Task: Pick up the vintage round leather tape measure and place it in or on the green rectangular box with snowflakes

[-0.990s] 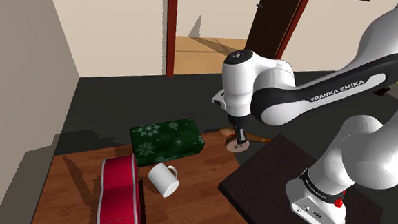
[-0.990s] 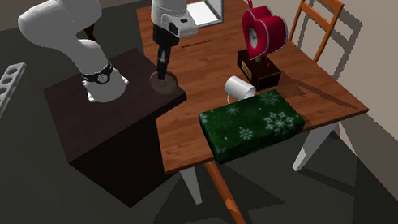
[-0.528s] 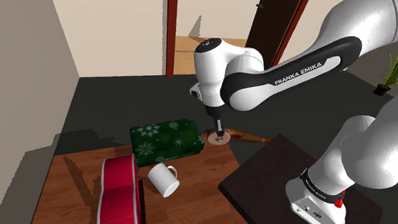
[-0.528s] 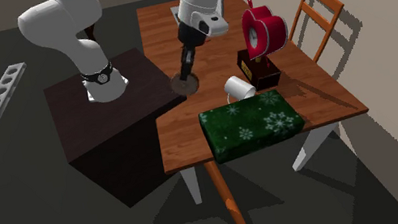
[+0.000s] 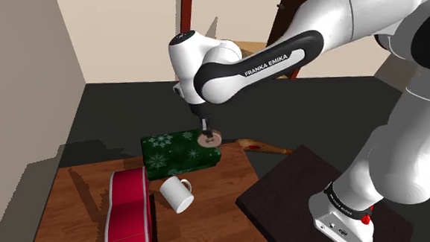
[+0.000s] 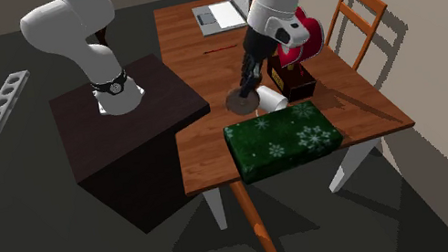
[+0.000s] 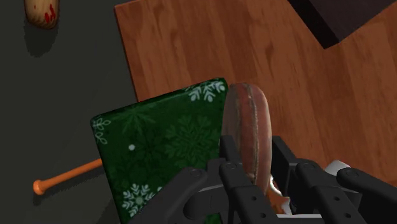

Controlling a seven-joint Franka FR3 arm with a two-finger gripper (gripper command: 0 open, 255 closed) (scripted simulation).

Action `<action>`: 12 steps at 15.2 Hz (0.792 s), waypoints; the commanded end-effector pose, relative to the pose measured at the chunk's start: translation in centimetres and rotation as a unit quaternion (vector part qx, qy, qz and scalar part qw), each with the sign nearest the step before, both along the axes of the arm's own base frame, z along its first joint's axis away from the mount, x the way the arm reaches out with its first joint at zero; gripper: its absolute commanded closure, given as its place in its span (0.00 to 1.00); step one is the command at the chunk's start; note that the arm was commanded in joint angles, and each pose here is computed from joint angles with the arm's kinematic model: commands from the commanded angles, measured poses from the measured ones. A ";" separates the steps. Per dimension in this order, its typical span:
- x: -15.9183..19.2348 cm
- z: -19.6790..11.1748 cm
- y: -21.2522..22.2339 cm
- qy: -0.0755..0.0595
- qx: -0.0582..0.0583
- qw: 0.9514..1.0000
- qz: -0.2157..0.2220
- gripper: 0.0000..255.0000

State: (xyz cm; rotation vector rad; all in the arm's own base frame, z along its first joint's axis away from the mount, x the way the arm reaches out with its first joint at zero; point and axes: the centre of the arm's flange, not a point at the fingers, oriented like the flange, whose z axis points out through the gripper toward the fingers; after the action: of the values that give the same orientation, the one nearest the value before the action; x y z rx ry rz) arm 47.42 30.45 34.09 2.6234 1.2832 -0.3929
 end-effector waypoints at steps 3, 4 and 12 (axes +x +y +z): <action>4.3 0.3 2.8 0.000 0.000 1.000 0.000 1.00; 5.4 0.3 3.5 0.000 0.000 1.000 0.000 1.00; 11.6 -1.0 7.4 0.000 0.000 1.000 0.000 1.00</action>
State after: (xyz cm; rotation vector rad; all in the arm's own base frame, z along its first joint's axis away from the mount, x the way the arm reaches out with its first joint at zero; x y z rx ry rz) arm 58.92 37.72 33.60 2.6233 1.2830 -0.3936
